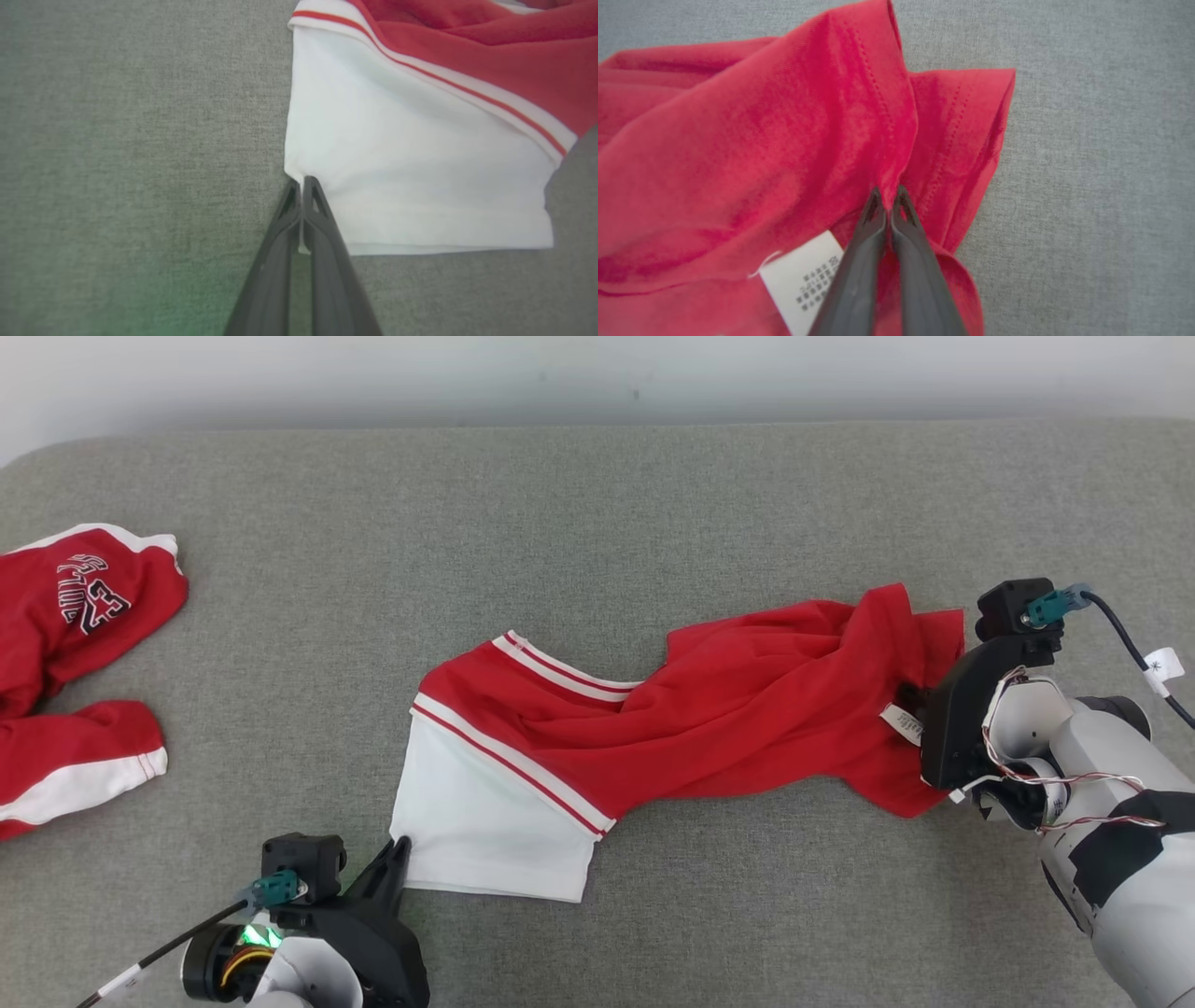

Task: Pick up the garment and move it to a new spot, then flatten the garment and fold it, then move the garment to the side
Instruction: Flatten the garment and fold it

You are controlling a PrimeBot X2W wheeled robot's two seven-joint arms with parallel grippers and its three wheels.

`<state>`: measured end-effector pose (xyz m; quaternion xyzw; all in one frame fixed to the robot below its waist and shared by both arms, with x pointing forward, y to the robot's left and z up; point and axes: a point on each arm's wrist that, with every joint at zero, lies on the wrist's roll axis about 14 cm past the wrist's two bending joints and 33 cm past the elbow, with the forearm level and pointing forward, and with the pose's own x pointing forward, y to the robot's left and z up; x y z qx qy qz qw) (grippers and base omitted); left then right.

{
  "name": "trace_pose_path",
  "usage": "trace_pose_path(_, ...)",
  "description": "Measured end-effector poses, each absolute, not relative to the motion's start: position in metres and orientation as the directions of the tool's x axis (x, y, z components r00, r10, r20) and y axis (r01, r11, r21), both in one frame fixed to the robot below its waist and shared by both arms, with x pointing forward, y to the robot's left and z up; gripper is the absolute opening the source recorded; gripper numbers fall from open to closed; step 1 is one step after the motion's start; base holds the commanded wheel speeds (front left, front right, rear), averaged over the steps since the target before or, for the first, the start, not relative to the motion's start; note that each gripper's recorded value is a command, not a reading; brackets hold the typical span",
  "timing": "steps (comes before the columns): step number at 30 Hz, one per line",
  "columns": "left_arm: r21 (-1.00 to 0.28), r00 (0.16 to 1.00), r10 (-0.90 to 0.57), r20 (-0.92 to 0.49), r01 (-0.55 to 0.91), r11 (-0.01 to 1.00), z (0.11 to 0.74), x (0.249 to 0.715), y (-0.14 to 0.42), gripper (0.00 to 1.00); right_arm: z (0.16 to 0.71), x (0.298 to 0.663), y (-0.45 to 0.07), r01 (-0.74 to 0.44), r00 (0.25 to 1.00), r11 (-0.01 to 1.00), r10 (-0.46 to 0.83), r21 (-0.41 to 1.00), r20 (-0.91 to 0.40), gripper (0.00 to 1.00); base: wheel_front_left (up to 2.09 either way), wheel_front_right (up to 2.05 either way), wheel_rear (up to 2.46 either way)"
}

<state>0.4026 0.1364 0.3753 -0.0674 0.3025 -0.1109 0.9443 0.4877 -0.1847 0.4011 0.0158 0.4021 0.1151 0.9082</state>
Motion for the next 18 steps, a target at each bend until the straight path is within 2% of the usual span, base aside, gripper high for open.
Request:
trace_pose_path(9, -0.189, 0.823, -0.241, -0.514, 0.165, 0.968, 0.388, 0.404, 0.139, 0.00, 0.428, 0.493, -0.188, -0.213, 0.720, 0.973, 0.220, 0.093, -0.658, 0.00, 0.00, 0.00, 0.00)
trace_pose_path(18, -0.194, 0.824, -0.246, -0.511, 0.168, 0.966, 0.392, 0.393, 0.140, 0.00, 0.424, 0.467, -0.203, -0.179, 0.706, 0.979, 0.195, 0.095, -0.681, 0.00, 0.00, 0.00, 0.00)
